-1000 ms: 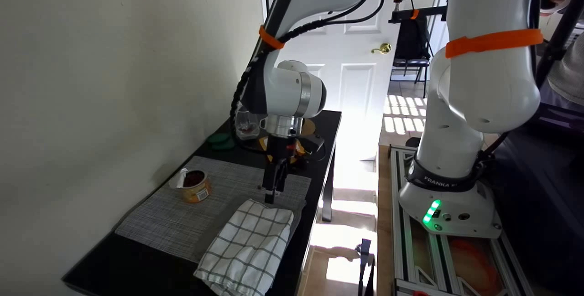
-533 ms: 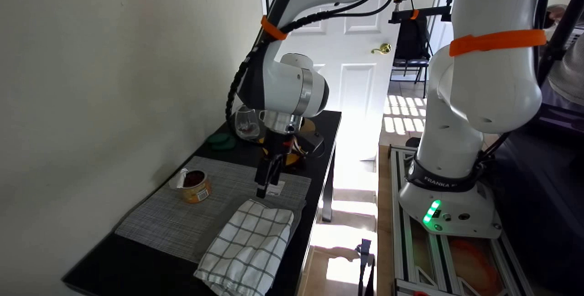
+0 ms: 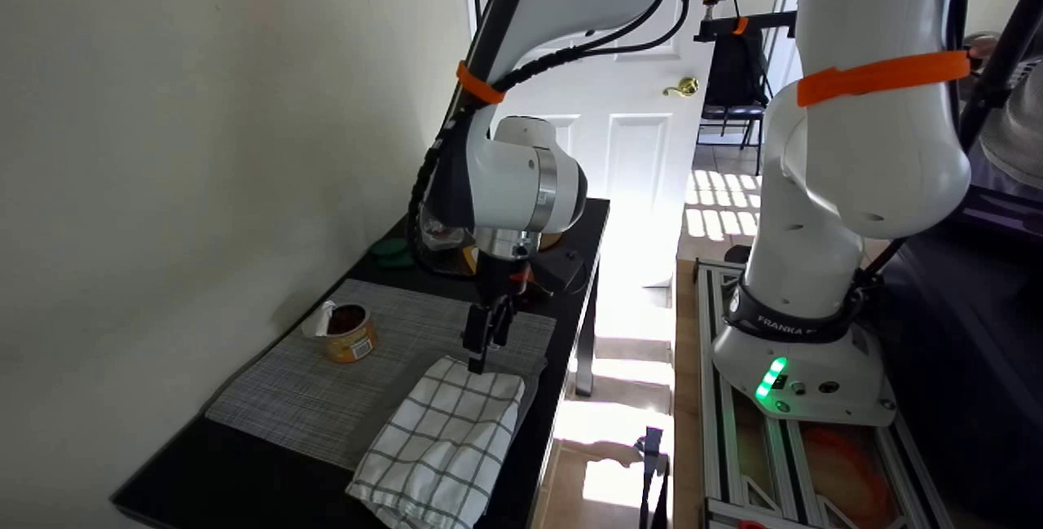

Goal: Move the white towel backwards.

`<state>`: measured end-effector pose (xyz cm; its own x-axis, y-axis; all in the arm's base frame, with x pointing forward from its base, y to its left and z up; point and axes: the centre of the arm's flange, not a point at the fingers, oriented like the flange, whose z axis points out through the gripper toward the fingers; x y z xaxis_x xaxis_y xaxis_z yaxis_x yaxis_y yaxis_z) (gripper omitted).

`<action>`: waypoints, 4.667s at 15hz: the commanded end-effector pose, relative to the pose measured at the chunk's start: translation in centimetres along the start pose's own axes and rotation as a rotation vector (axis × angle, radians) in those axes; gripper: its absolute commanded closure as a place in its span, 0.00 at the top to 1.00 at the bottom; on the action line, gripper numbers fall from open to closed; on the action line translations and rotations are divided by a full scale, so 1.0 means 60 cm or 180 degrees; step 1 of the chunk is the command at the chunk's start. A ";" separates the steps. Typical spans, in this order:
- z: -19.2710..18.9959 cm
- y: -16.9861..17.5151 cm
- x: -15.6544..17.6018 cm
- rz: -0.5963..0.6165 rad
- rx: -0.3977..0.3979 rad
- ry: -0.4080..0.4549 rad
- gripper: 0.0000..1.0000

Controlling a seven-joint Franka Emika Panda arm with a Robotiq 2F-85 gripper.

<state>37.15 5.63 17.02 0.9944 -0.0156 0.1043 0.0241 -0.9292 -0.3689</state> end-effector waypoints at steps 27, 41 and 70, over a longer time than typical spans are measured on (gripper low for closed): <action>0.071 -0.009 0.016 -0.0020 0.0245 -0.0013 0.06; -0.083 -0.036 0.006 -0.0733 0.0653 -0.0145 0.00; -0.026 0.076 0.062 0.0085 0.0257 0.0114 0.99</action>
<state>39.88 0.98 19.91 0.9885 -0.0447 0.1444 0.0194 -0.9100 -0.4141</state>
